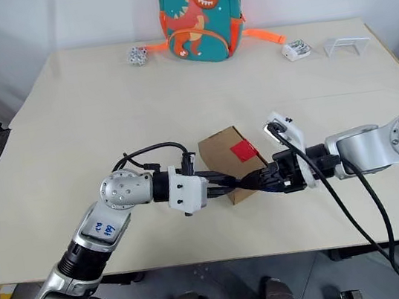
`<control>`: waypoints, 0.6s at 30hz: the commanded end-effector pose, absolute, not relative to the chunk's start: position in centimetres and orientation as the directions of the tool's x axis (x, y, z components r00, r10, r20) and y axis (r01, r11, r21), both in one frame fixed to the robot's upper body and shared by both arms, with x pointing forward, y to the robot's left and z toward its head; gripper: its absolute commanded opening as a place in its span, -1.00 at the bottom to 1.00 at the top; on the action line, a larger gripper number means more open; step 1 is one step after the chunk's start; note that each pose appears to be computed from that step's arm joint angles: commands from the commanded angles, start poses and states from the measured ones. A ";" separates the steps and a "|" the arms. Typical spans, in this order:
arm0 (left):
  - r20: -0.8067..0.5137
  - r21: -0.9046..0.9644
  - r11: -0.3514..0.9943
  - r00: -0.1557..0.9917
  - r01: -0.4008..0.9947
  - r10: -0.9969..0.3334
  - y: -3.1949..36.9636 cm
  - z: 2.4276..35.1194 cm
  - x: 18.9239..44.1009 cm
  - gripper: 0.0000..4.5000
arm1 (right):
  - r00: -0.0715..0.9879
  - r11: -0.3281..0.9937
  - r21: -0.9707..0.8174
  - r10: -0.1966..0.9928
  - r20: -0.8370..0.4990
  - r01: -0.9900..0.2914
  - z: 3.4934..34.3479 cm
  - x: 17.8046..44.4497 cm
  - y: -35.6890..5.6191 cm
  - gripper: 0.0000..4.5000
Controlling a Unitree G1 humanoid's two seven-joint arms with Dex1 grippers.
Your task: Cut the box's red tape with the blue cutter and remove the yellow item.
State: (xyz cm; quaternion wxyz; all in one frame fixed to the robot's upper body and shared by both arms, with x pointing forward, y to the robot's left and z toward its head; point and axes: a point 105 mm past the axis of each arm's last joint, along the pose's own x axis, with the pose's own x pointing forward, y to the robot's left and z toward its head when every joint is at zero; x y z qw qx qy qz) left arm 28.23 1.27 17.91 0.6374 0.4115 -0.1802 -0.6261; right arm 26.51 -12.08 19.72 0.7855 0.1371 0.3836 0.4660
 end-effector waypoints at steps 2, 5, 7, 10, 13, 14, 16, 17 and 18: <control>-0.234 0.792 -0.099 0.150 0.603 -0.961 0.9 19.6 27.9 -0.76 | 0.265 0.488 0.577 0.864 -0.429 -0.655 20.8 26.4 -11.5 -0.96; -0.230 0.799 -0.090 0.164 0.594 -0.959 0.9 19.8 28.0 -0.76 | 0.263 0.486 0.578 0.864 -0.429 -0.655 20.8 26.4 -11.5 -0.96; -0.229 0.801 -0.090 0.165 0.592 -0.959 0.9 19.8 28.0 -0.76 | 0.258 0.483 0.579 0.865 -0.430 -0.657 20.9 26.4 -11.5 -0.96; -0.229 0.802 -0.092 0.162 0.591 -0.960 0.9 19.8 28.0 -0.76 | 0.246 0.478 0.579 0.867 -0.434 -0.660 20.9 26.2 -11.5 -0.96; -0.228 0.802 -0.092 0.161 0.590 -0.960 0.9 19.8 28.0 -0.76 | 0.243 0.480 0.578 0.864 -0.440 -0.660 20.8 26.2 -11.5 -0.96; -0.228 0.802 -0.092 0.161 0.590 -0.960 0.9 19.8 28.0 -0.76 | 0.243 0.480 0.578 0.864 -0.441 -0.660 20.8 26.2 -11.5 -0.96; -0.228 0.803 -0.093 0.160 0.589 -0.960 0.9 19.9 28.0 -0.76 | 0.228 0.467 0.586 0.871 -0.435 -0.662 20.8 26.1 -11.4 -0.80; -0.228 0.803 -0.093 0.159 0.589 -0.960 0.9 19.9 28.0 -0.76 | 0.231 0.471 0.585 0.869 -0.438 -0.660 20.8 26.1 -11.4 -0.61; -0.228 0.803 -0.093 0.159 0.588 -0.961 0.9 19.9 28.0 -0.76 | 0.240 0.479 0.582 0.865 -0.441 -0.657 20.7 26.3 -11.4 -0.48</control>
